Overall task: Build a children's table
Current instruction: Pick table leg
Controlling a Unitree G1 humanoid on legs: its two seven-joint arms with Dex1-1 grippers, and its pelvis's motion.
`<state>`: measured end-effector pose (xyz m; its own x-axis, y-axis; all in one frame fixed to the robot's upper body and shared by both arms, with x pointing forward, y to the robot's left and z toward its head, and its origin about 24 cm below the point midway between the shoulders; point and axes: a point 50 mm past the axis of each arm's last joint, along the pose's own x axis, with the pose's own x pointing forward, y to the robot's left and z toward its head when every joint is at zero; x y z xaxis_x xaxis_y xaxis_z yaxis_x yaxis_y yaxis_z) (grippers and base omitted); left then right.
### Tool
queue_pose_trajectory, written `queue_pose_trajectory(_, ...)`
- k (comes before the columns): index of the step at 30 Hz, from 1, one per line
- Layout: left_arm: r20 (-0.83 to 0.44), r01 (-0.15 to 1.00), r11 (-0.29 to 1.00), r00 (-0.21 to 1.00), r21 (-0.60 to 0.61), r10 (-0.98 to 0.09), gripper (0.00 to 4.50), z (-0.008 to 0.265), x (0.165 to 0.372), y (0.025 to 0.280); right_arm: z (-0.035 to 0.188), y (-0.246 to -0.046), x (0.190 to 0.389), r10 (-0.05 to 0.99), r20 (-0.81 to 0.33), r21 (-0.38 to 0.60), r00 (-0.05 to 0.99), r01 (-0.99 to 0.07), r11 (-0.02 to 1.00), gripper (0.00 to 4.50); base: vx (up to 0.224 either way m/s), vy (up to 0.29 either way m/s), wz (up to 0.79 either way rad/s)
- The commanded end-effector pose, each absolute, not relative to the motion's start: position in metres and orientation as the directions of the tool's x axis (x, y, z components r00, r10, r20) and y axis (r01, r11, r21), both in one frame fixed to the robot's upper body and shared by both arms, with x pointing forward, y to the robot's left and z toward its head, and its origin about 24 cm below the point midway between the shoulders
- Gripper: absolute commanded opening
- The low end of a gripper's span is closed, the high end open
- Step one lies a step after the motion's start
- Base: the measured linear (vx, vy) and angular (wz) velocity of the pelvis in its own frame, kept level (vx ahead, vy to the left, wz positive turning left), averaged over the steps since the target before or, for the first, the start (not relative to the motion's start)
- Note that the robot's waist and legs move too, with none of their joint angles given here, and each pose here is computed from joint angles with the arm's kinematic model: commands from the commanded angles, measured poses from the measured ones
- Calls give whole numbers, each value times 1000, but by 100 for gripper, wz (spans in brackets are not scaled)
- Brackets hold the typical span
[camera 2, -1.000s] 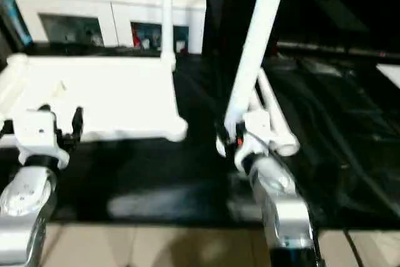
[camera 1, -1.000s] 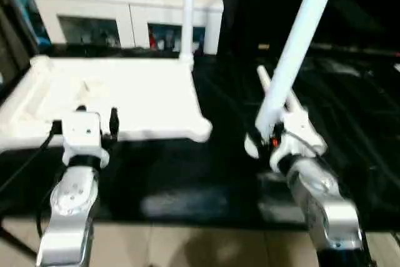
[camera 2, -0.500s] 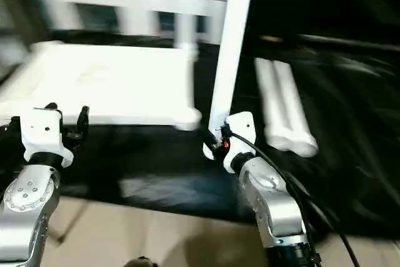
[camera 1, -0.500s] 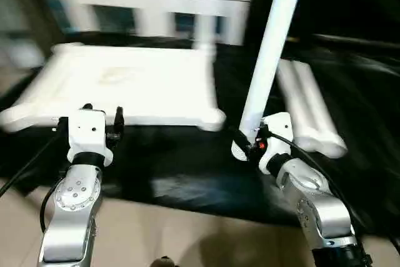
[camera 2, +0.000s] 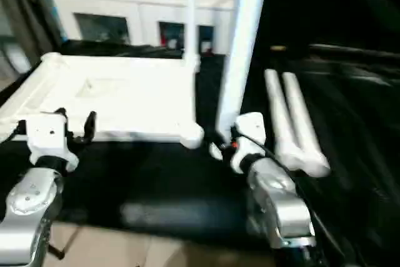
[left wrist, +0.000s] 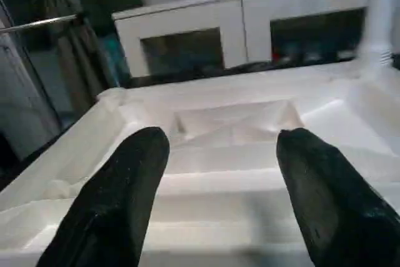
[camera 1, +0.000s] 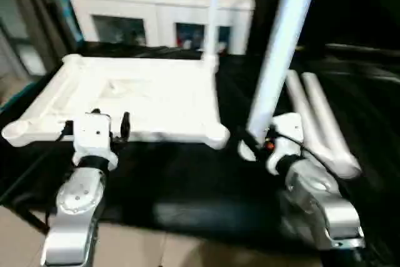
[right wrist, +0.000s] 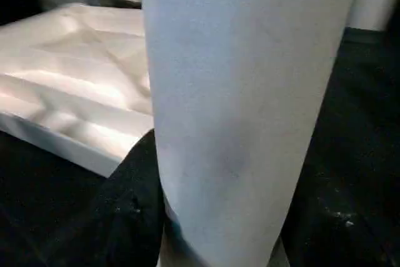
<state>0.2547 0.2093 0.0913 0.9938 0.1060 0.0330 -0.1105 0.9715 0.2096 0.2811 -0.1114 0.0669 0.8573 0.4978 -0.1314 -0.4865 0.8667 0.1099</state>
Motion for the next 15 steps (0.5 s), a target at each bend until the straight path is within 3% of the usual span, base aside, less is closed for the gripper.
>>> queue_pose_trajectory(1, 32, -86, 977, 996, 196, 82, 326, 92, 256, 202, 71, -125, 281, 468, -124, 91, 875, -460, 883, 195, 113, -69, -20)
queue_pose_trajectory(8, 64, -69, 987, 996, 148, 60, 326, 95, 257, 203, 75, -124, 282, 478, -117, 83, 871, -471, 878, 195, 92, -72, -6)
queue_pose_trajectory(12, 108, 241, 953, 959, 183, -263, 326, 105, 266, 194, 79, -126, 287, 489, -109, 95, 865, -481, 872, 195, 89, 36, -4)
queue_pose_trajectory(15, 21, 447, 871, 887, 203, -460, 326, 103, 274, 190, 83, -128, 289, 520, -100, 111, 848, -510, 853, 195, 72, 57, 5)
